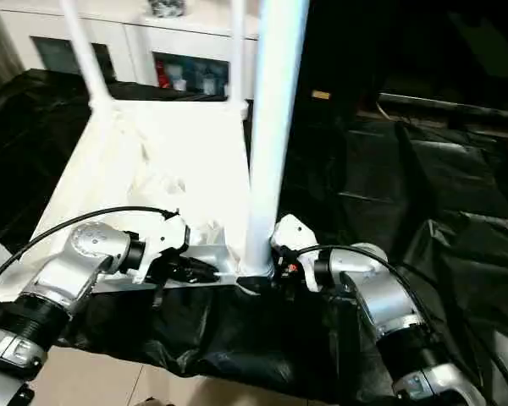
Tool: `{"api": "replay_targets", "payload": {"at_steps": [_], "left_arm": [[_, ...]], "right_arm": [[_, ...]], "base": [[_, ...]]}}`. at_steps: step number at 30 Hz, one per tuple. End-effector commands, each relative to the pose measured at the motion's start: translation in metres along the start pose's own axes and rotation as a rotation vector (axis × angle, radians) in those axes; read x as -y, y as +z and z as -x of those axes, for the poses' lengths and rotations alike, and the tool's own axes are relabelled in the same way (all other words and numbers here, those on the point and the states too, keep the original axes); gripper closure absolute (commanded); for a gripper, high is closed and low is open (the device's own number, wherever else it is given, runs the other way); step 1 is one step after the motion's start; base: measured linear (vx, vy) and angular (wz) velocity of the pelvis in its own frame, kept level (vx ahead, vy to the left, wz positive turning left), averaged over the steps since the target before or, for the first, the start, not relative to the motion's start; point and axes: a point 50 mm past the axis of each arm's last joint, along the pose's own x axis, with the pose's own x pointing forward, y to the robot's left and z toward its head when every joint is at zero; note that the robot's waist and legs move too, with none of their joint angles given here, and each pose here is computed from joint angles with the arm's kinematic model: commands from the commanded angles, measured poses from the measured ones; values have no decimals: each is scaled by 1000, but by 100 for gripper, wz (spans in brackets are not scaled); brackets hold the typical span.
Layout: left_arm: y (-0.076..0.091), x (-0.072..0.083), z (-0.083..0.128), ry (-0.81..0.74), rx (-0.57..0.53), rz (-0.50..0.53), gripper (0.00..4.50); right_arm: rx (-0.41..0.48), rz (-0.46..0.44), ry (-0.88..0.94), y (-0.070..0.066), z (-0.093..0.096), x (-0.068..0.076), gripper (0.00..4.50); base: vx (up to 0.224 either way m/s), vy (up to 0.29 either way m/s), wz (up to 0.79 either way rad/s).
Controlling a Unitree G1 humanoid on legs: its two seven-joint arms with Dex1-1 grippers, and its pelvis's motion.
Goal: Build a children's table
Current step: Rotate leg to tighten
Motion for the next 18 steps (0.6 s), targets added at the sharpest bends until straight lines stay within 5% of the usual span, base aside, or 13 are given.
{"api": "replay_targets", "payload": {"at_steps": [1,10,12,18], "left_arm": [[8,3,-6,-69,7,-38,450],[7,-2,-9,5,7,-38,450],[10,-15,-19,188,0,-31,450],[25,-19,-50,337,43,39,450]], "right_arm": [[-7,17,2,3,0,2,135],[30,-20,-13,-3,-7,-7,173],[132,-134,-183,-2,-16,-1,173],[192,-245,-428,-1,-46,-1,174]], "base": [[0,0,0],[0,0,0],[0,0,0],[0,0,0]]}}
